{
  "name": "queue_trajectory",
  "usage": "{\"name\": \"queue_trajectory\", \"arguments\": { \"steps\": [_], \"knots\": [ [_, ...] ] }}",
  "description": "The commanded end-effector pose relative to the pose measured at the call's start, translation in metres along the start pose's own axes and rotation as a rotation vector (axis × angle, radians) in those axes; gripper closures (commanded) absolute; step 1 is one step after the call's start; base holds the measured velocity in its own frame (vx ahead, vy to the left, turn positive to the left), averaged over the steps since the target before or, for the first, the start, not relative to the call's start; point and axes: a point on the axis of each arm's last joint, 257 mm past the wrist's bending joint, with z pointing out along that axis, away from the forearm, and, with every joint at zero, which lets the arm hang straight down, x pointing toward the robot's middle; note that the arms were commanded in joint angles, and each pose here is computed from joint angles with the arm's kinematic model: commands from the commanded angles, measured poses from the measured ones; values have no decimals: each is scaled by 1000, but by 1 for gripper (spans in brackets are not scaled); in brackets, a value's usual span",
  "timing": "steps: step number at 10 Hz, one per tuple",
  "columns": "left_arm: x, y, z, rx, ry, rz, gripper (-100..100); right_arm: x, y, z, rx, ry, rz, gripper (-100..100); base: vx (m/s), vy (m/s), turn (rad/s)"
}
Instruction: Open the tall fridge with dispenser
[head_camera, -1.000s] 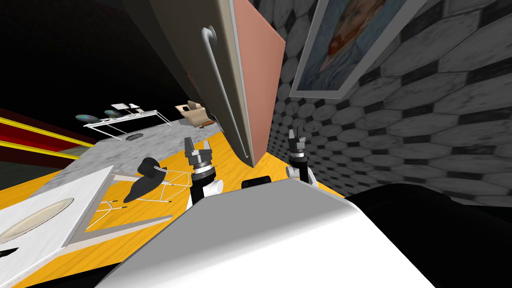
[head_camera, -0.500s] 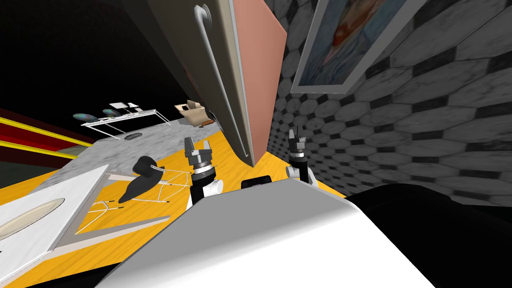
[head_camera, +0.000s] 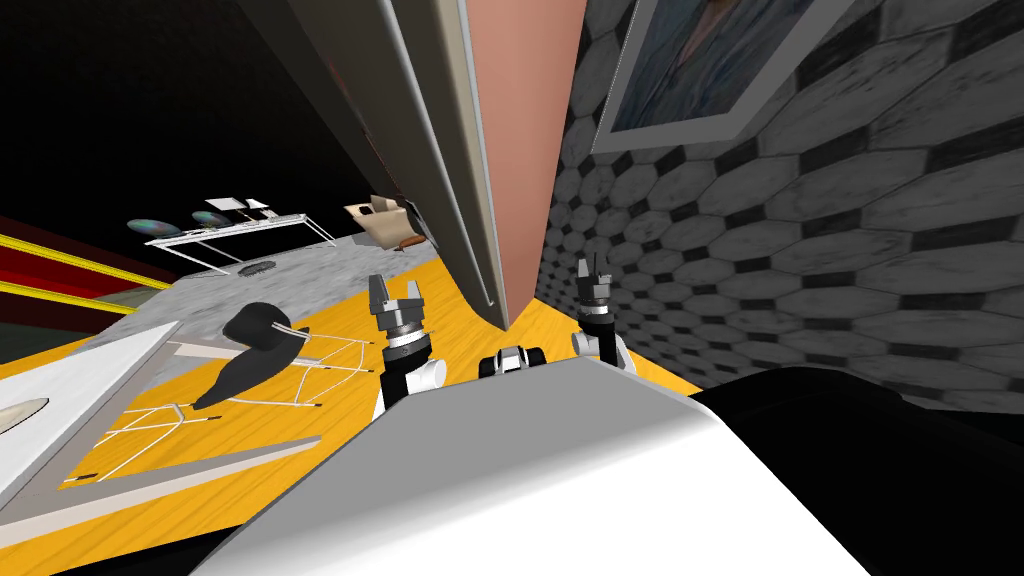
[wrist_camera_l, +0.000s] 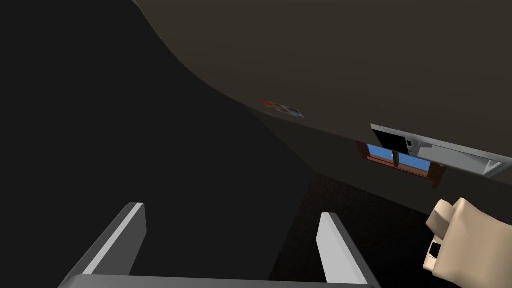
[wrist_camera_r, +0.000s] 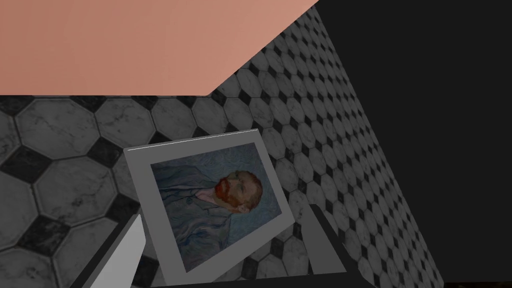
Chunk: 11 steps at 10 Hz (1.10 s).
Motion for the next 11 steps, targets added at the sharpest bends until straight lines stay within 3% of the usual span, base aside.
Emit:
{"name": "queue_trajectory", "arguments": {
  "steps": [1,4,11],
  "knots": [
    [3,9,-3,-21,46,4,-100,0,0,0,1,0,0,0,42,-65,41],
    [-3,36,-9,-75,65,-32,-100,0,0,0,1,0,0,0,114,-117,71],
    [-31,94,-26,-187,-28,-167,-100,0,0,0,1,0,0,0,110,-152,74]
  ]
}}
